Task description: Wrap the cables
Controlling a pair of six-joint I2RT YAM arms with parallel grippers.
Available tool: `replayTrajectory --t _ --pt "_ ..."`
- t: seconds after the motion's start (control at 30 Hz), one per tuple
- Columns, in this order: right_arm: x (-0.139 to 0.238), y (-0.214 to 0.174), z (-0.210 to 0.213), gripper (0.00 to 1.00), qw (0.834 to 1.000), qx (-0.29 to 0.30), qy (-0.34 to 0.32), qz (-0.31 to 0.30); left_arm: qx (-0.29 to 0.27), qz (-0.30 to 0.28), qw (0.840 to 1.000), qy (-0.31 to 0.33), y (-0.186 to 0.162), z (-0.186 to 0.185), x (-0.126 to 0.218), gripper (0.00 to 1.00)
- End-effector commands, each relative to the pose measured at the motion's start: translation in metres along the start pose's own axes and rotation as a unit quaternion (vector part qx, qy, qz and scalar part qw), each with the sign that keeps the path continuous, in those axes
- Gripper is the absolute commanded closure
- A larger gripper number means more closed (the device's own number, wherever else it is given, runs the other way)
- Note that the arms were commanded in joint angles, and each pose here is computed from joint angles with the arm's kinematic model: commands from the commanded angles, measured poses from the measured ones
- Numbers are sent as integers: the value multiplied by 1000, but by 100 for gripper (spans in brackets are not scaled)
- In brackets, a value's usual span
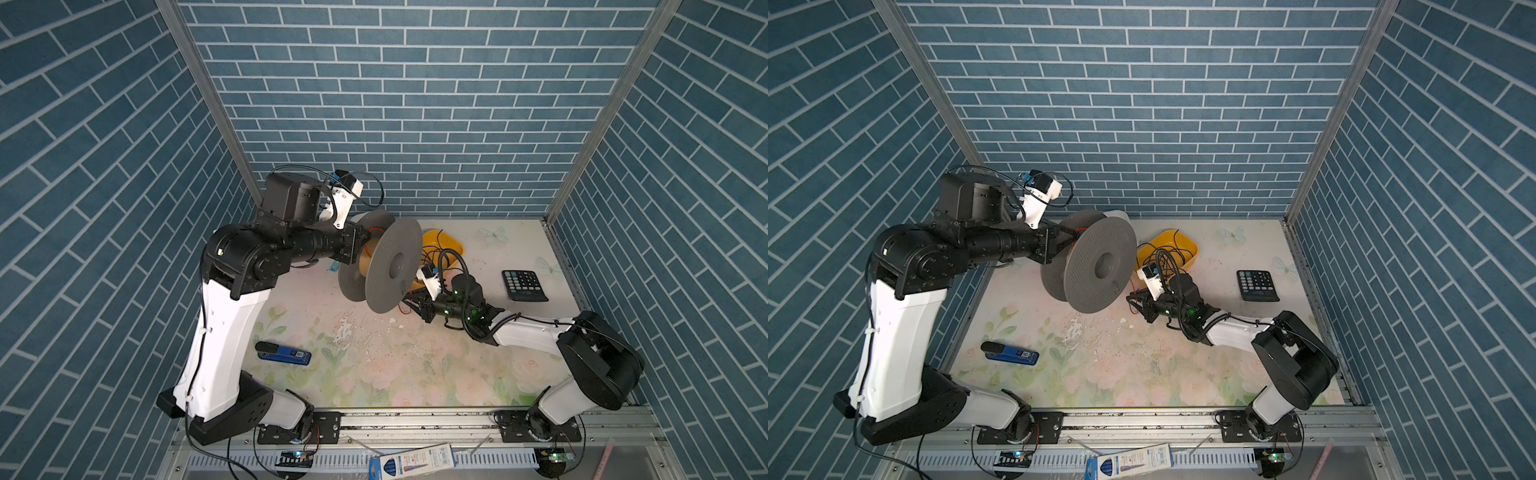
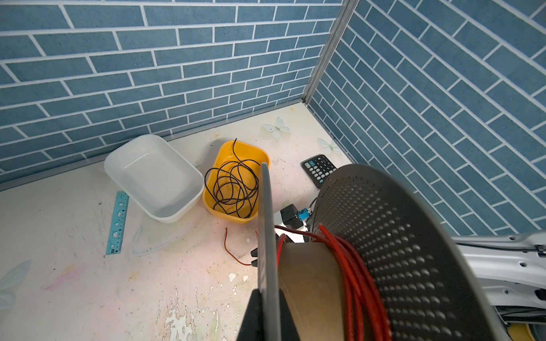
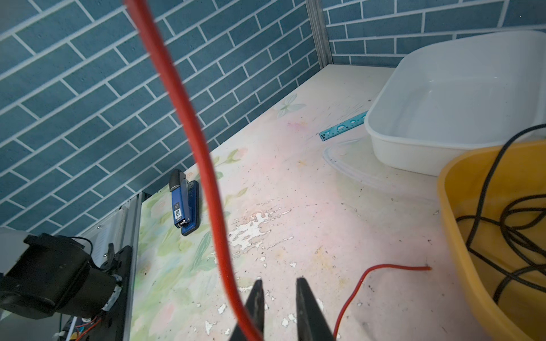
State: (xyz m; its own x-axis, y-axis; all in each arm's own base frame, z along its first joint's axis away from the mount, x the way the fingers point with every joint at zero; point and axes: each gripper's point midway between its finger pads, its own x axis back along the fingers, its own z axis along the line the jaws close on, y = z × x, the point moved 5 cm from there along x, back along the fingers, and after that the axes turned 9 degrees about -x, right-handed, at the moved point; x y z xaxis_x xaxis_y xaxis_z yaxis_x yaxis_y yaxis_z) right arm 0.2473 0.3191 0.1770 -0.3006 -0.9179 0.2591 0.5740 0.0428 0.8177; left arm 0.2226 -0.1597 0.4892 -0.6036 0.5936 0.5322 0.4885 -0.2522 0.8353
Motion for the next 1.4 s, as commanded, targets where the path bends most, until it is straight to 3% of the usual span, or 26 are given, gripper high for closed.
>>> replayTrajectory --t 0.0,0.07,0.17,0.23,0.33,0.6,0.73,0.97,1.17,1.37 --pt "-2 22 11 95 999 10 15 -34 -8 -62 998 4 17 -3 19 100" --pt "0 20 10 100 999 8 8 -30 -7 -61 998 13 16 -1 19 100" --pt "3 17 9 100 999 17 -40 -22 1 -64 998 25 17 2 18 100" --pt "3 15 10 100 993 48 -104 -17 12 -69 997 45 18 8 15 100" --pt "1 10 23 100 985 97 -142 -17 34 -71 992 94 19 22 9 100" --pt "-12 0 76 100 981 155 -120 -7 50 -48 976 206 17 55 -16 100" --pt "-19 -3 118 100 979 193 -66 23 52 -34 962 265 12 73 -34 100" --pt "-15 5 168 100 964 259 -44 48 42 0 940 338 -10 95 -56 100" --pt "2 34 183 100 958 274 -74 48 29 41 918 393 -40 111 -68 100" --pt "19 68 183 100 945 295 -133 47 31 82 923 376 -70 110 -86 100"
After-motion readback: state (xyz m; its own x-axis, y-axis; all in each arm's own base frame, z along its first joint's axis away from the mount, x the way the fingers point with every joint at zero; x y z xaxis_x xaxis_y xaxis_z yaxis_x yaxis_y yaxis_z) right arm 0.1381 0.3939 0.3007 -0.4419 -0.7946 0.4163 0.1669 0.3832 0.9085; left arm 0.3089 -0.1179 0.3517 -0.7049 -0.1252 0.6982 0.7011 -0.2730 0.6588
